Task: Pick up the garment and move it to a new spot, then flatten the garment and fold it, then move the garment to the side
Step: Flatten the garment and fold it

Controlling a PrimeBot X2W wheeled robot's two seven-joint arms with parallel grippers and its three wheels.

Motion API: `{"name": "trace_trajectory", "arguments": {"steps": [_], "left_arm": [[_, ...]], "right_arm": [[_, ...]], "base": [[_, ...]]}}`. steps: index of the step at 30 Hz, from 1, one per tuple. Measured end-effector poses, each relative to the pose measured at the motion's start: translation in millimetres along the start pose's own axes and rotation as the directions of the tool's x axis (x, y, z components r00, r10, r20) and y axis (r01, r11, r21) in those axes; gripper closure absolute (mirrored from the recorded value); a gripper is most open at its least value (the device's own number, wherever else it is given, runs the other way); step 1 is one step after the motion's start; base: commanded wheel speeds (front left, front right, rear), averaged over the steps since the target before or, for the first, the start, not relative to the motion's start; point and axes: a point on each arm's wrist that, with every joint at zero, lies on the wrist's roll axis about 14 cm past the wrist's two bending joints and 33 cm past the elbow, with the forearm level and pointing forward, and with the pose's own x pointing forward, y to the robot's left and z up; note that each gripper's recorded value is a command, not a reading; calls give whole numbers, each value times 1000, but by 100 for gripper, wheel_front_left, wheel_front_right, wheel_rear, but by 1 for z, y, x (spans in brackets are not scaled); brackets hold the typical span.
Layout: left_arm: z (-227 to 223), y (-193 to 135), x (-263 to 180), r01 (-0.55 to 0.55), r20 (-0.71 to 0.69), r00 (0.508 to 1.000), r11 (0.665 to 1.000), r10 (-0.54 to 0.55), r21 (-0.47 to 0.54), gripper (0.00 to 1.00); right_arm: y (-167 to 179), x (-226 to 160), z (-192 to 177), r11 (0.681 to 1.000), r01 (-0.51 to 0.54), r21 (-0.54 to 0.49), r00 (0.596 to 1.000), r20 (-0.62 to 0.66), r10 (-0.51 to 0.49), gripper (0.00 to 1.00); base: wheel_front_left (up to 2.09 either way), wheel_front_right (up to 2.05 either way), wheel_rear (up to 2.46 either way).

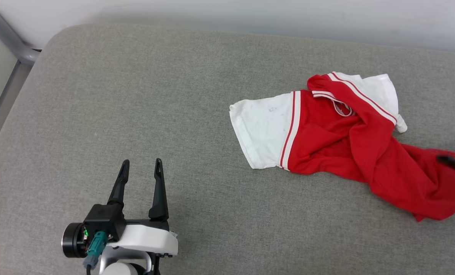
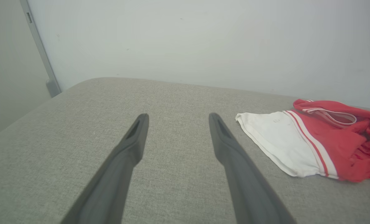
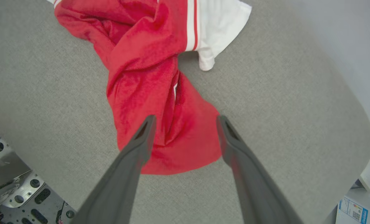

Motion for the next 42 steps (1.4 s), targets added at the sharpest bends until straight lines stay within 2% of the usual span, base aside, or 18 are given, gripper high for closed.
{"name": "trace_trajectory", "arguments": {"steps": [6, 14, 20, 21, 22, 26, 28, 32, 37, 41, 42], "left_arm": [[-8, -1, 1, 2, -24, 1000, 1000, -2, -3, 0], [-15, 4, 8, -18, -44, 999, 1000, 19, 7, 0], [-15, 6, 7, -25, -44, 999, 1000, 25, 7, 0], [-14, 5, 6, -24, -42, 999, 1000, 25, 5, 0], [-14, 5, 5, -27, -42, 999, 1000, 27, 4, 0], [-10, 4, 0, -18, -33, 999, 1000, 18, -2, 0], [-7, 2, -3, -11, -24, 1000, 1000, 11, -1, 0], [1, -1, -6, 5, 1, 1000, 1000, -5, -4, 0], [4, -5, -6, 23, 10, 1000, 1000, -23, -8, 0], [1, -6, -5, 25, 3, 1000, 1000, -25, -5, 0], [-1, -4, -5, 21, -6, 1000, 1000, -21, -1, 0]], "right_arm": [[20, 32, -48, 997, -77, 29, 979, -186, 82, 0], [31, 85, -103, 988, -98, 118, 940, -315, 131, 0], [36, 97, -109, 983, -86, 161, 954, -271, 128, 0], [39, 97, -105, 983, -91, 162, 961, -244, 130, 58], [42, 96, -100, 982, -98, 159, 968, -215, 132, 100], [69, 83, -74, 975, -169, 147, 978, -102, 185, 100], [90, 72, -64, 964, -229, 132, 970, -49, 237, 100], [109, 43, -43, 950, -287, 120, 958, 67, 280, 100], [147, 25, -25, 921, -380, 81, 914, 186, 361, 100], [179, 31, -8, 896, -443, 16, 872, 242, 426, 100], [201, 41, 2, 878, -477, -32, 844, 263, 468, 100]], "base": [[0, 0, 0], [0, 0, 0], [0, 0, 0], [0, 0, 0], [0, 0, 0], [0, 0, 0], [0, 0, 0], [0, 0, 0], [0, 0, 0], [0, 0, 0], [0, 0, 0]]}}
